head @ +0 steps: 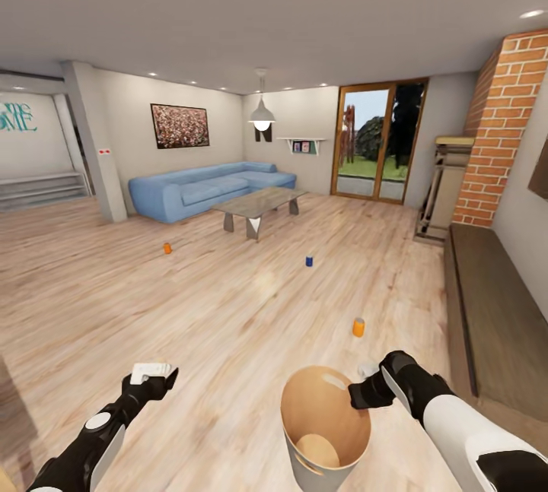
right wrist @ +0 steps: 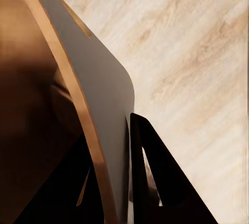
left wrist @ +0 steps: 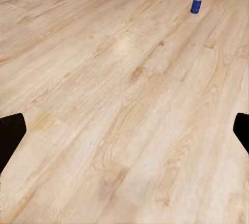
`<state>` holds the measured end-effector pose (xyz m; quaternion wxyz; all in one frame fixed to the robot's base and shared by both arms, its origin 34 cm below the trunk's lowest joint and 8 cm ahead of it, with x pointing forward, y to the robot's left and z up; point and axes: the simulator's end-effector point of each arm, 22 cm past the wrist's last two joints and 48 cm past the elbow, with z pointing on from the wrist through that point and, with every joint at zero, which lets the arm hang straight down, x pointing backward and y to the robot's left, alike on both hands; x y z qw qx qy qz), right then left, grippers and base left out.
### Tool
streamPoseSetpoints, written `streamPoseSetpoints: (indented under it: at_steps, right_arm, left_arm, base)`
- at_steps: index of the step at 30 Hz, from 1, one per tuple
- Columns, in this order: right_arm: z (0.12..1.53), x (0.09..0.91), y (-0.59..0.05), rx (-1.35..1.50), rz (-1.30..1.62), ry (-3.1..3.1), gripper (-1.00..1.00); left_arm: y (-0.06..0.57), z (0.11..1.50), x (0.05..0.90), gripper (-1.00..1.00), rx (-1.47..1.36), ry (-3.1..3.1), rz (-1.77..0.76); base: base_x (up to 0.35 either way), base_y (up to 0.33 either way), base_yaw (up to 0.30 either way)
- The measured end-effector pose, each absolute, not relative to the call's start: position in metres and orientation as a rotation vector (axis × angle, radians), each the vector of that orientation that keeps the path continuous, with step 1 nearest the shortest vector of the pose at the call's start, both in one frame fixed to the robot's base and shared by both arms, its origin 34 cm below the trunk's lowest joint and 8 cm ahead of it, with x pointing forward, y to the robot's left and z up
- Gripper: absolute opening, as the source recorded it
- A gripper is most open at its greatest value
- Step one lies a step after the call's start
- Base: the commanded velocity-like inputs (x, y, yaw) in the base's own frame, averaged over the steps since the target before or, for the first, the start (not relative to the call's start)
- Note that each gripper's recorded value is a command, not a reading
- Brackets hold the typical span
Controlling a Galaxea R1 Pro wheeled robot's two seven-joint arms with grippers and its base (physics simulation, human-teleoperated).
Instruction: Put the three can of soda from the living room inside the tash can in the kitchen.
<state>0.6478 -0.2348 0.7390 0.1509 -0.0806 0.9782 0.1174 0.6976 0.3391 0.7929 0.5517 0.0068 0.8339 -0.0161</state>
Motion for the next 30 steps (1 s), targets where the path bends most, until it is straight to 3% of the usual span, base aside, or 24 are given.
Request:
streamPoseSetpoints:
  at_steps: [30]
  right_arm:
    - [0.739,0.6476,-0.2279,-0.237,0.349,2.807,-1.0]
  left_arm:
    - [0.3385,0.7924,0.6974,1.0,0.017,1.974,-0.039]
  base:
    - [0.325,-0.004,0.137]
